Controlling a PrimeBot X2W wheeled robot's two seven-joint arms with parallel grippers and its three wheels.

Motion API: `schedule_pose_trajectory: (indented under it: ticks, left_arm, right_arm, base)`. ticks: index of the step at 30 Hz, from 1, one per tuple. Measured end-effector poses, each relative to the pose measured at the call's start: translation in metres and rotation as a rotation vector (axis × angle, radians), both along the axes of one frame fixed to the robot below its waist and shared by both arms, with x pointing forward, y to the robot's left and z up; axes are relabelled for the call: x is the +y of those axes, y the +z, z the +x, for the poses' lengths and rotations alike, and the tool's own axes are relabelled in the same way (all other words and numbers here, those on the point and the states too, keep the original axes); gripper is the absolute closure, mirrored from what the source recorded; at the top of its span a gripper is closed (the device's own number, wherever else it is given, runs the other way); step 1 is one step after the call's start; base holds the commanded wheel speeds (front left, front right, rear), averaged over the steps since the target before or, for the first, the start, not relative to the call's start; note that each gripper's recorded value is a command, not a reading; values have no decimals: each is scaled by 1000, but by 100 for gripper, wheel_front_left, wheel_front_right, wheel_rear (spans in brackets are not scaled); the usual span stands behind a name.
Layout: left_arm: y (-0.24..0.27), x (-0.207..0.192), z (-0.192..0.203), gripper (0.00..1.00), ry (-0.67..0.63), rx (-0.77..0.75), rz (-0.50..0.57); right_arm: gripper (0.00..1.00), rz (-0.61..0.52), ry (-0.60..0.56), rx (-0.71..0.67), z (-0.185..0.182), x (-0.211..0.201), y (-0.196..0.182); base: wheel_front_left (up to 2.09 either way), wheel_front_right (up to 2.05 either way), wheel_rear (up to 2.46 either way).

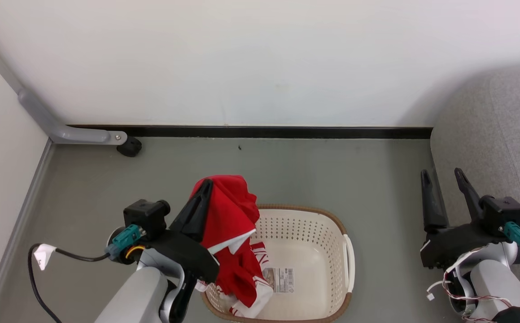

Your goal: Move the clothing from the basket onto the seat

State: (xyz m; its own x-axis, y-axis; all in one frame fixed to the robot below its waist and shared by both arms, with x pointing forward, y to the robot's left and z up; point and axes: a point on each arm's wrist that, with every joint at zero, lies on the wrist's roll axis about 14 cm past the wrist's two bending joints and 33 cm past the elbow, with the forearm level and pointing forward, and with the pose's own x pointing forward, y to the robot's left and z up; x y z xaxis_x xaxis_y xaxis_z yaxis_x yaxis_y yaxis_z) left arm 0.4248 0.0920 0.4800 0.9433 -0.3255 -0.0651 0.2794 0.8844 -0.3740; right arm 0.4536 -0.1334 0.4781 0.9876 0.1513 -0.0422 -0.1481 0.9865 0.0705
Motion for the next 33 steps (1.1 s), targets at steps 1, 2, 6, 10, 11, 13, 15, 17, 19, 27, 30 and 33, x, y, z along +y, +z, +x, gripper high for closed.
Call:
schedule_pose_trajectory:
  ticks: [1,2,6,10,11,13,15,17,19,27,30,33]
  left_arm:
    - [5,3,0,100,9,-18,7]
    - [10,7,0,100,20,-33,10]
    - [27,17,-2,100,50,-83,9]
    - [36,18,-4,100,58,-114,8]
    - [41,18,-4,100,57,-128,8]
    - [49,19,-4,100,54,-157,18]
    - [58,21,-3,100,59,-186,20]
    - [67,24,-2,100,63,-217,24]
    - [78,25,-1,100,66,-247,19]
    - [125,23,6,100,56,-392,30]
    - [139,23,8,100,51,-434,29]
    - [143,24,9,100,56,-446,28]
  right_arm:
    - [0,2,2,-3,-2,1,1]
    - [0,4,5,-5,-3,2,3]
    - [0,14,12,-8,-10,5,5]
    - [0,17,15,-15,-13,5,8]
    - [0,17,15,-16,-14,5,9]
    - [0,19,15,-16,-15,5,9]
    - [0,23,22,-16,-16,7,9]
    - [0,25,24,-17,-16,8,9]
    - [0,30,30,-18,-16,10,10]
    - [0,40,46,-13,-16,15,8]
    - [0,35,54,-12,-16,17,7]
    - [0,41,75,-18,-15,25,9]
  base:
    - [0,0,0]
    - [0,0,0]
    - [0,0,0]
    - [0,0,0]
    - [0,0,0]
    - [0,0,0]
    - [0,0,0]
    - [0,0,0]
    - [0,0,0]
    - [0,0,0]
    - [0,0,0]
    - [0,0,0]
